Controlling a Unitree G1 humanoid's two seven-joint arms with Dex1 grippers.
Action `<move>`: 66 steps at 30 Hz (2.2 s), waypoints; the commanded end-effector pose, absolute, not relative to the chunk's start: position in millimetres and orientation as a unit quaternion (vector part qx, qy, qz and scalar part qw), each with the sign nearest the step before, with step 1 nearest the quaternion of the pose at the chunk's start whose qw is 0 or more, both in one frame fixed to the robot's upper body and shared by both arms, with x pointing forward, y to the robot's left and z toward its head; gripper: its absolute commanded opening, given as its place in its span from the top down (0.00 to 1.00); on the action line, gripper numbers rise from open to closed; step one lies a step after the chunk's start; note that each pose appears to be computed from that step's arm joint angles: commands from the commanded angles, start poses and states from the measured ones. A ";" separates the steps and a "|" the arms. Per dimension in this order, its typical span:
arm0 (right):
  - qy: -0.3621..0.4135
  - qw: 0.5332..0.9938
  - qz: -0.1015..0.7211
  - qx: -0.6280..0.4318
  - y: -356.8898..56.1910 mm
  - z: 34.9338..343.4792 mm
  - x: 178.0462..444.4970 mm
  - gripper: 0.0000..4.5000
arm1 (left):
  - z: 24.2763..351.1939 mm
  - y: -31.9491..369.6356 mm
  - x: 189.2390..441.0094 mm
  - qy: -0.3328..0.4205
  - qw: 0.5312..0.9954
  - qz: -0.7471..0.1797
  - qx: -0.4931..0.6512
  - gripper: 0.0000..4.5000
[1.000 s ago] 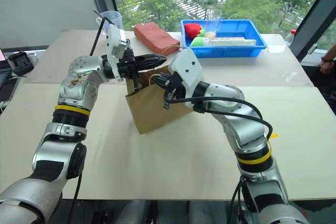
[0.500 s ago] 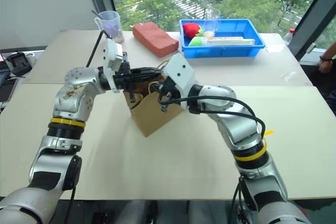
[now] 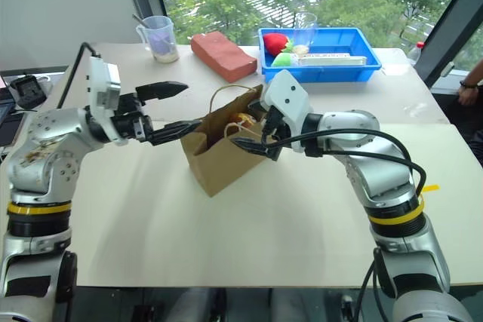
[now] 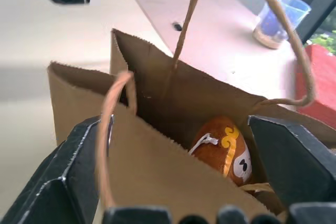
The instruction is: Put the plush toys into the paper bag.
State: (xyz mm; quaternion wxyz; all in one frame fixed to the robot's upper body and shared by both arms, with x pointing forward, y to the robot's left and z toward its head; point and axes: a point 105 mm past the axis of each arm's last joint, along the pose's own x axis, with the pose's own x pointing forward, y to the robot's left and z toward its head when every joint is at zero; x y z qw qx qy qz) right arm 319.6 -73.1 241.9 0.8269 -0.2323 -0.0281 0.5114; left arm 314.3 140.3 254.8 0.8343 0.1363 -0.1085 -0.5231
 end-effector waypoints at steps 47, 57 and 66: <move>0.013 0.757 0.601 -0.254 -88.0 280.1 272.4 0.01 | 171.7 118.6 292.4 -0.073 0.860 -0.491 0.119 0.00; 0.006 0.750 0.607 -0.262 -85.7 287.5 267.0 0.01 | 162.5 103.6 307.6 -0.091 0.889 -0.436 0.107 0.00; -0.007 0.744 0.612 -0.267 -80.5 298.8 262.9 0.00 | 155.4 100.1 313.2 -0.088 0.890 -0.440 0.086 0.19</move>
